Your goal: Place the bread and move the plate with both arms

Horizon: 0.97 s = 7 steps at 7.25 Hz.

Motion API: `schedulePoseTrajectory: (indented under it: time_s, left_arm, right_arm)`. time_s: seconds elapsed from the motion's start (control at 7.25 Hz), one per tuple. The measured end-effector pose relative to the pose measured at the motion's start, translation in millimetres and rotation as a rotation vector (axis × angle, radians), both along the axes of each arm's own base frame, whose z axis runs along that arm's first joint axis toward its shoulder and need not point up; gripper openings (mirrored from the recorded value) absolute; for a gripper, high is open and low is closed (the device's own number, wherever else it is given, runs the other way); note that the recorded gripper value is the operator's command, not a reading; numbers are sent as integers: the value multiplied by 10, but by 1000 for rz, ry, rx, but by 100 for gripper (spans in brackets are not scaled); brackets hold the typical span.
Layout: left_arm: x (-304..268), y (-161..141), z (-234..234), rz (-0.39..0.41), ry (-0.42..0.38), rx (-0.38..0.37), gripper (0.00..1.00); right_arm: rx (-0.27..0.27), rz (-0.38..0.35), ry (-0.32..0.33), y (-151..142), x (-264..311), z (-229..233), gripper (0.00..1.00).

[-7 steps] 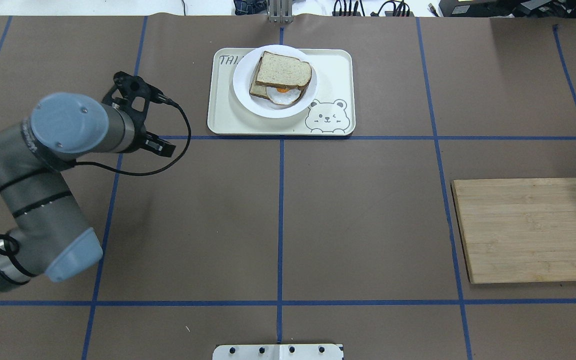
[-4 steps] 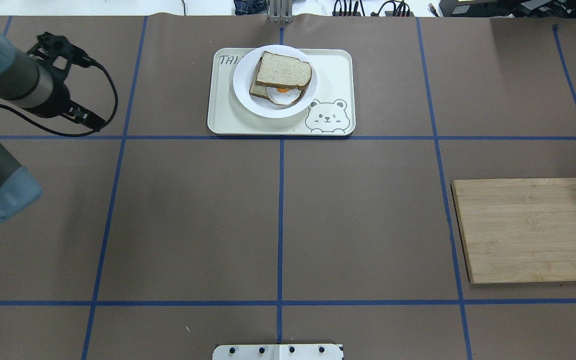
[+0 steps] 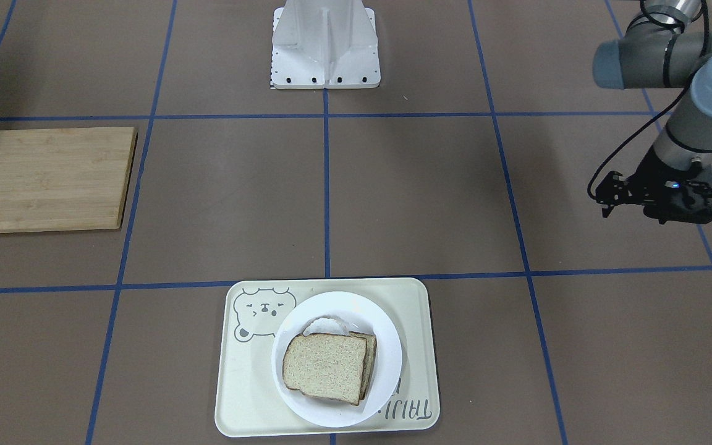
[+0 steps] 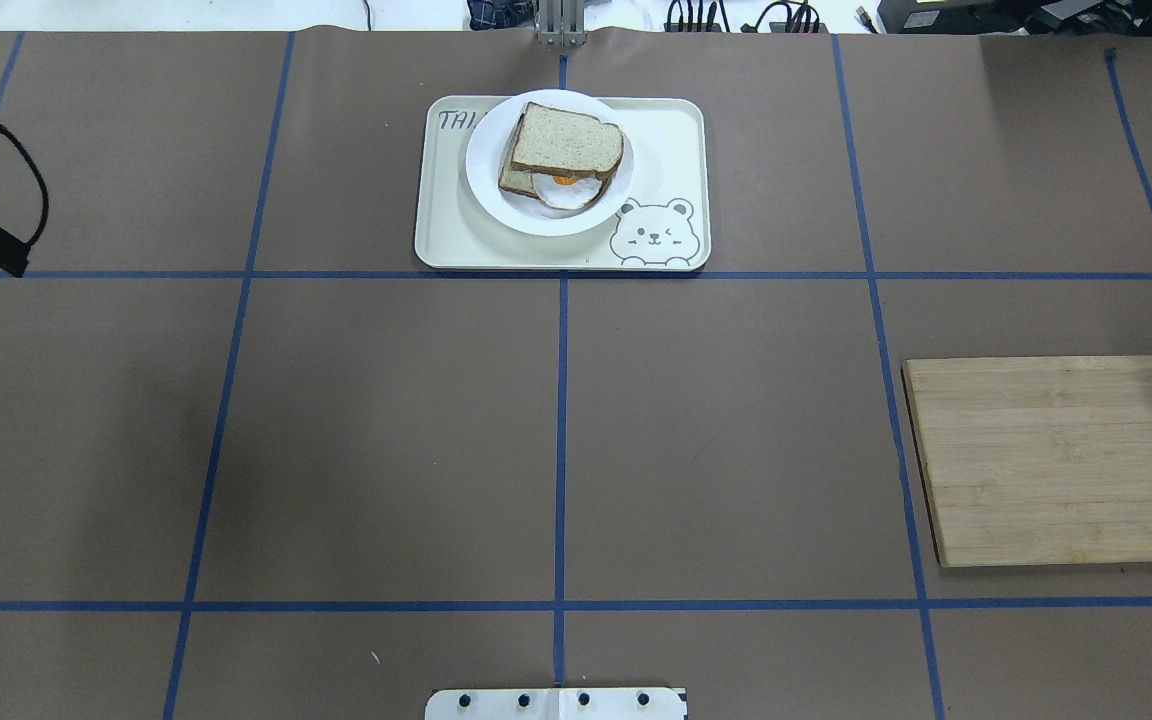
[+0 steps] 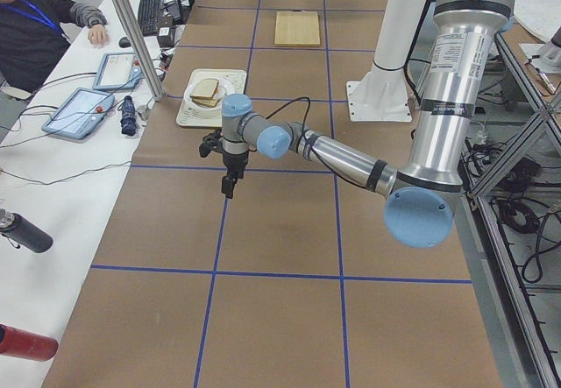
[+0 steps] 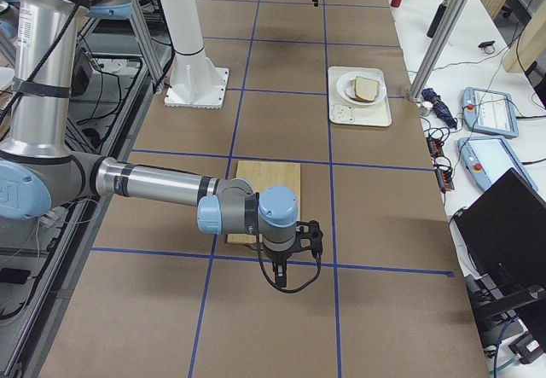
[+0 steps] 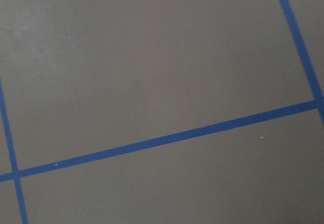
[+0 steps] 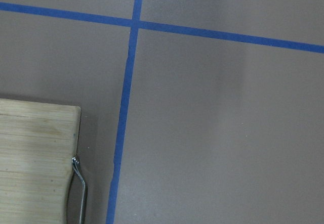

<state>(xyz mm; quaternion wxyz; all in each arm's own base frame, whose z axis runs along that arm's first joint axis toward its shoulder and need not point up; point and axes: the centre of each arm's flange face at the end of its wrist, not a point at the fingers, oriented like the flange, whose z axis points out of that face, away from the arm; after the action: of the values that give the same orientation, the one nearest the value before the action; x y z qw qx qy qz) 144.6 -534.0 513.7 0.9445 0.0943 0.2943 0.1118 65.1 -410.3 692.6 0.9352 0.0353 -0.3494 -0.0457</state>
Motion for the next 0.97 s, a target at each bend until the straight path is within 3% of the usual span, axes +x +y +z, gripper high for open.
schedulePoseTrajectory:
  time_s: [0.28,0.69,0.97]
  left_arm:
    - [-736,228,580,65,33,-19,98]
    - [-1625,714,1093,-15,167,-92,98]
    - [-1889,997,1366,-1,184,-101,98]
  right_arm:
    - [-1,1,0,0,0,1,100]
    - [-1,1,0,0,0,-1,100]
    - [1,1,-1,-1,-1,-8,100]
